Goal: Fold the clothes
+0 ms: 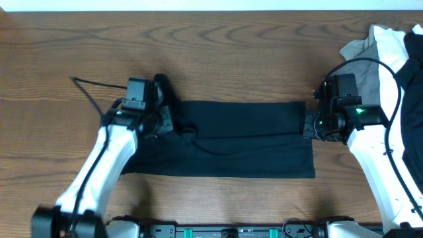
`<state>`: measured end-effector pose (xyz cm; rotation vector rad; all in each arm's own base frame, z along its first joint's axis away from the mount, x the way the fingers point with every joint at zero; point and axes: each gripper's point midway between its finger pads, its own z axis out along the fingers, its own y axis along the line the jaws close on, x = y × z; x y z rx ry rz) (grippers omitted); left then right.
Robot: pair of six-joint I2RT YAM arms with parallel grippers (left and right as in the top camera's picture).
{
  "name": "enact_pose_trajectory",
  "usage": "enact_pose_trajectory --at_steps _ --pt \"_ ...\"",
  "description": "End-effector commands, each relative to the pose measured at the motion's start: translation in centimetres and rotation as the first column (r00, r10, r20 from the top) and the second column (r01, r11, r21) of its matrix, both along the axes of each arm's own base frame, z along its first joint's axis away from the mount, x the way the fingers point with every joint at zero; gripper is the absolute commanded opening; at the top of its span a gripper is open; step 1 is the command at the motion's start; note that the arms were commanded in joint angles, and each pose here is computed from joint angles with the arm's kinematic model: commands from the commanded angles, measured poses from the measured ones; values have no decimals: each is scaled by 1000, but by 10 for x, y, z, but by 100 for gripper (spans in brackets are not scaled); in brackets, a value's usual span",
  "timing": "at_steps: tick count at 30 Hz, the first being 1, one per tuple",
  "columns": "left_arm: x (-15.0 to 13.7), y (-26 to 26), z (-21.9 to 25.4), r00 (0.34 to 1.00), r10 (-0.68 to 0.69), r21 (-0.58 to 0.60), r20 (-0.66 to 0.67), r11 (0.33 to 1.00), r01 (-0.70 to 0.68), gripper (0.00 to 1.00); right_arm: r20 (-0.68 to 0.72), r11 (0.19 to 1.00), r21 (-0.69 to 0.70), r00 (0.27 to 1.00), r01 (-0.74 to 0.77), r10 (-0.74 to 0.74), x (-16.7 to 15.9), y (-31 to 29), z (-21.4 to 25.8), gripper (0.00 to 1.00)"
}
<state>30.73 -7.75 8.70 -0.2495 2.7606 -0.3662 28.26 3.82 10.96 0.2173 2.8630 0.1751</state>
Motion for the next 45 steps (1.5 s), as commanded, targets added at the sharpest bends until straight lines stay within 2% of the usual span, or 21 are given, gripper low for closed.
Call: enact_pose_trajectory --at_steps 1,8,15,28,31,37,44,45 --pt "-7 9 12 1000 2 54 8 999 -2 7 6 1000 1 1000 -19 19 0 2 1 45" --pt "-34 15 -3 995 7 82 -99 997 1 7 2 1000 0 1000 -19 19 -1 2 1 45" --pt "-44 36 -10 990 47 192 -132 981 -21 7 -3 1000 0 1000 -19 19 -2 2 1 45" --pt "-57 35 -12 982 46 183 -185 983 -12 8 -6 1000 0 1000 -19 19 -3 2 0 45" --pt "-67 35 -14 973 45 185 -227 983 -3 22 -6 1000 0 1000 -19 19 -3 2 0 44" --pt "-83 38 -16 956 48 195 -290 981 10 24 -7 1000 0 1000 -19 19 -3 2 0 44" --pt "-84 38 -16 955 49 196 -293 981 10 25 -10 1000 0 1000 -19 19 -4 2 0 45" --pt "-85 38 -16 953 49 197 -298 980 11 30 -11 1000 0 1000 -19 19 -4 2 0 44"
